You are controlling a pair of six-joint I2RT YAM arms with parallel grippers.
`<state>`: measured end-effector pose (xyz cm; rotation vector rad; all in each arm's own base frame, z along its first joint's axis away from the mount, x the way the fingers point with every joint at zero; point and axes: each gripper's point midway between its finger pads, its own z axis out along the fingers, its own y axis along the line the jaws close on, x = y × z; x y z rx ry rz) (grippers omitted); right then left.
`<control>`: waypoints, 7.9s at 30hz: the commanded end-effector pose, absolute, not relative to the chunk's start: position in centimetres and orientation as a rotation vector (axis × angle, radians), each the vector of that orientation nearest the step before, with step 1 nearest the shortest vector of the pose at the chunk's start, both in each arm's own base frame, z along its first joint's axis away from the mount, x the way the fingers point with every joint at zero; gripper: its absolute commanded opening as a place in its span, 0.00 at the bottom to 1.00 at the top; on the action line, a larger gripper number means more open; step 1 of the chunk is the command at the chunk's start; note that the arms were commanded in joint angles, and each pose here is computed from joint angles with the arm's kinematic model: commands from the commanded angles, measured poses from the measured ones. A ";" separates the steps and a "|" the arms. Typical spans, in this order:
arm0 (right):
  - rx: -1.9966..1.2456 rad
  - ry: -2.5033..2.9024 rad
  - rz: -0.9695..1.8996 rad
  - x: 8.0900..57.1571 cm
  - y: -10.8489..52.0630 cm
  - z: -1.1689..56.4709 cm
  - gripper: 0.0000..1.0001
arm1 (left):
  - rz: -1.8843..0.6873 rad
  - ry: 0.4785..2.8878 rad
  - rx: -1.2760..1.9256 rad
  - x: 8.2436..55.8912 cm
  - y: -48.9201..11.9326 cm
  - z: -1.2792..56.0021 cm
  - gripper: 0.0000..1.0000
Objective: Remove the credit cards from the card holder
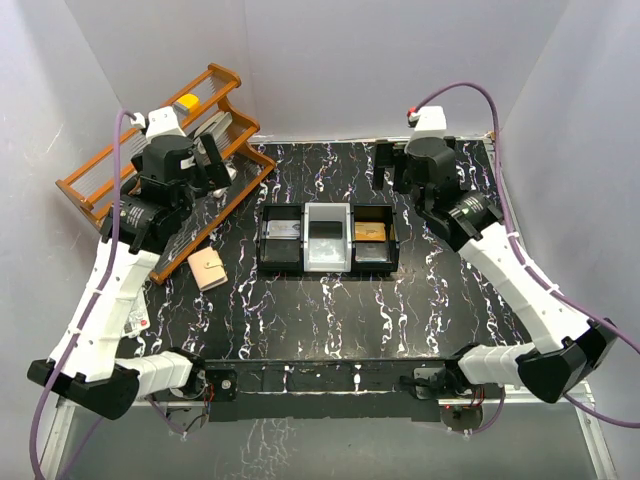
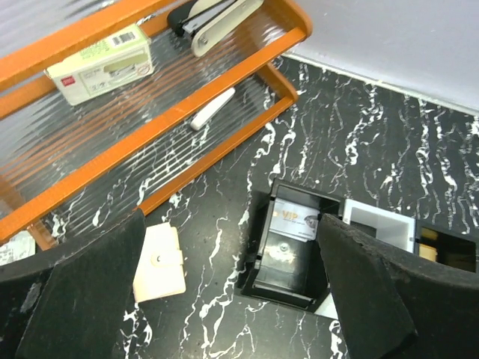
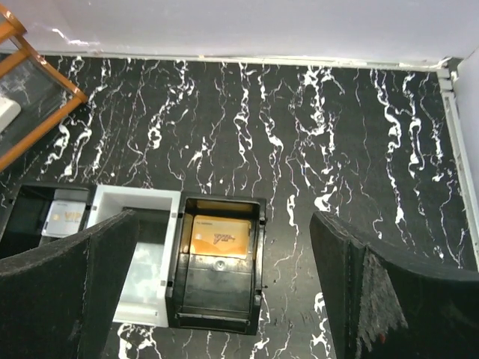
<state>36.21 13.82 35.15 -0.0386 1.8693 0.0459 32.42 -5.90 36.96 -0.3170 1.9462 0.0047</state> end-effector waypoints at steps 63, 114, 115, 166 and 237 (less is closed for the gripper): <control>0.054 2.147 0.889 28.9 14.8 21.5 0.98 | 0.072 2.839 -0.667 23.7 -3.1 0.4 0.72; -0.250 2.312 1.178 21.7 24.4 16.1 0.76 | -0.255 2.567 -0.522 14.9 -14.9 4.9 0.78; -0.262 2.316 1.180 21.5 24.7 16.1 0.75 | -0.256 2.569 -0.527 14.8 -14.9 4.6 0.75; -0.154 2.587 0.975 17.6 30.8 13.1 0.48 | -0.610 2.623 -0.034 19.6 -21.3 3.9 0.32; -0.132 2.832 0.164 18.3 32.2 3.1 0.29 | -0.835 2.806 -0.172 15.2 -22.9 1.6 0.42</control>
